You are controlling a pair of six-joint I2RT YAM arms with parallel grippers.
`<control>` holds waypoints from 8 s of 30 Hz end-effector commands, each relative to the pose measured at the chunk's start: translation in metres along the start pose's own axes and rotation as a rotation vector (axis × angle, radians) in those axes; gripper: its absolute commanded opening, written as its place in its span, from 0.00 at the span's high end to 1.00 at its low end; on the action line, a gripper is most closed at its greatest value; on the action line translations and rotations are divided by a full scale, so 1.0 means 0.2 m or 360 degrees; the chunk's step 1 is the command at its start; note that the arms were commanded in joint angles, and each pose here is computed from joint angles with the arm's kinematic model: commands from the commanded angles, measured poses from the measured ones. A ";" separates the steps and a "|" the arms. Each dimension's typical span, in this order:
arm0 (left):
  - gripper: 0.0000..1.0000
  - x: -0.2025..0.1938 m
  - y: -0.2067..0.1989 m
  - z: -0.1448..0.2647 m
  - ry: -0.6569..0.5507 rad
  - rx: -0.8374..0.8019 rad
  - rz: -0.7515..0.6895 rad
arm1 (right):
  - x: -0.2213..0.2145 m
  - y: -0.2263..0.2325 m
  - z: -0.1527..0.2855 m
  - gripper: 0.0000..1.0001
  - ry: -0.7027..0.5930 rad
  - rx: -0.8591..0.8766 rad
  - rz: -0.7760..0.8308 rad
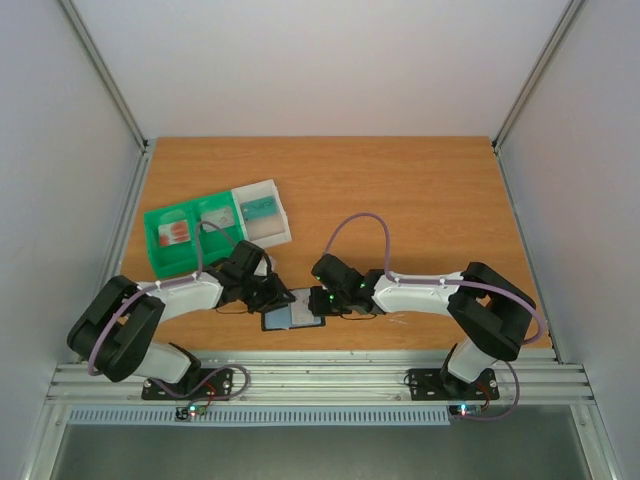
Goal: Take the credit cards out of the card holder
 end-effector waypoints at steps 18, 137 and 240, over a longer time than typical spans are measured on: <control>0.95 0.01 0.04 -0.05 0.0019 -0.0038 -0.0016 | 0.05 0.03 -0.02 0.81 -0.0054 0.0217 -0.0077; 0.88 -0.04 0.17 0.08 -0.0081 0.0178 0.0022 | 0.11 0.09 0.11 0.67 -0.0163 0.0509 -0.0142; 0.95 0.04 0.01 -0.16 -0.0047 -0.0413 0.0155 | -0.08 -0.27 -0.02 0.99 0.0144 -0.0121 -0.0204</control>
Point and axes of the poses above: each gripper's point midway between its finger pads, its own z axis back along the fingers, its own y axis along the line the jaws close on, x = y × z, the point moved 8 cm from there along z, back along the fingers, and after that the axes turned 12 degrees about z, right-handed, at the moved point
